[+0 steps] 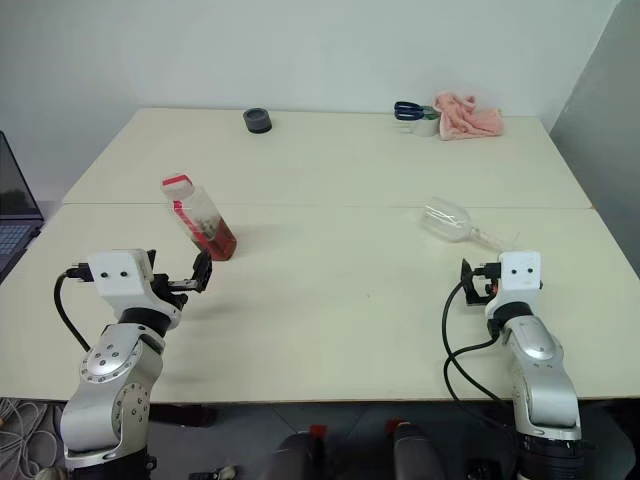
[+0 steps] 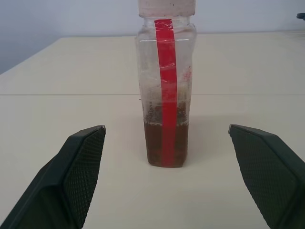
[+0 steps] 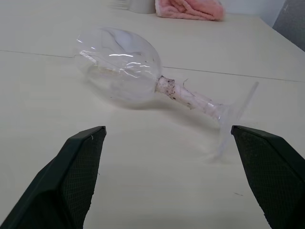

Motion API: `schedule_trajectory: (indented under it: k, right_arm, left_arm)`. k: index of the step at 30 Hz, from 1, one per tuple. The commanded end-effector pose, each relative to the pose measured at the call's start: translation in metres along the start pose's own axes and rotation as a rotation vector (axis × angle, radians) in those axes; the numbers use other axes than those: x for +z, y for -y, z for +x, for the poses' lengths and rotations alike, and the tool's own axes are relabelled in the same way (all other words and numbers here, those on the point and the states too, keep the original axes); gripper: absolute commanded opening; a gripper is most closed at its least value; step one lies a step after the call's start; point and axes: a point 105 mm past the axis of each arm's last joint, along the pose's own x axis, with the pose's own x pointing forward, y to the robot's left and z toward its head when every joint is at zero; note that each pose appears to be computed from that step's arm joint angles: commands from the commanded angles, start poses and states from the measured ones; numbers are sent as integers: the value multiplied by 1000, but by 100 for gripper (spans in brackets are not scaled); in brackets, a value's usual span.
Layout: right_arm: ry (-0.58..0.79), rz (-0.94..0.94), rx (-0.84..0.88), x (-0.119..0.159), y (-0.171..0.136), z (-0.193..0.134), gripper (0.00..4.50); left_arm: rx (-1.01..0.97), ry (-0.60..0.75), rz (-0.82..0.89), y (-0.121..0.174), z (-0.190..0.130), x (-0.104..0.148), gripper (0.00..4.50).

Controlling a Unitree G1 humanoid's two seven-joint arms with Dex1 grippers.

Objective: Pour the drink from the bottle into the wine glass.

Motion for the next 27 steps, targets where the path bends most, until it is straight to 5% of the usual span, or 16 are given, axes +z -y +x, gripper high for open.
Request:
schedule_trajectory:
  k: [1,21,27]
  right_arm:
    - [44,-13,-5,13,4,-3,450]
    - [91,5,5,22,4,-5,450]
    - [298,50,446,73,-49,-18,450]
  left_arm:
    - [12,40,29,-3,-3,12,447]
    - [46,54,27,-8,-2,14,447]
    - [91,27,80,-11,0,8,447]
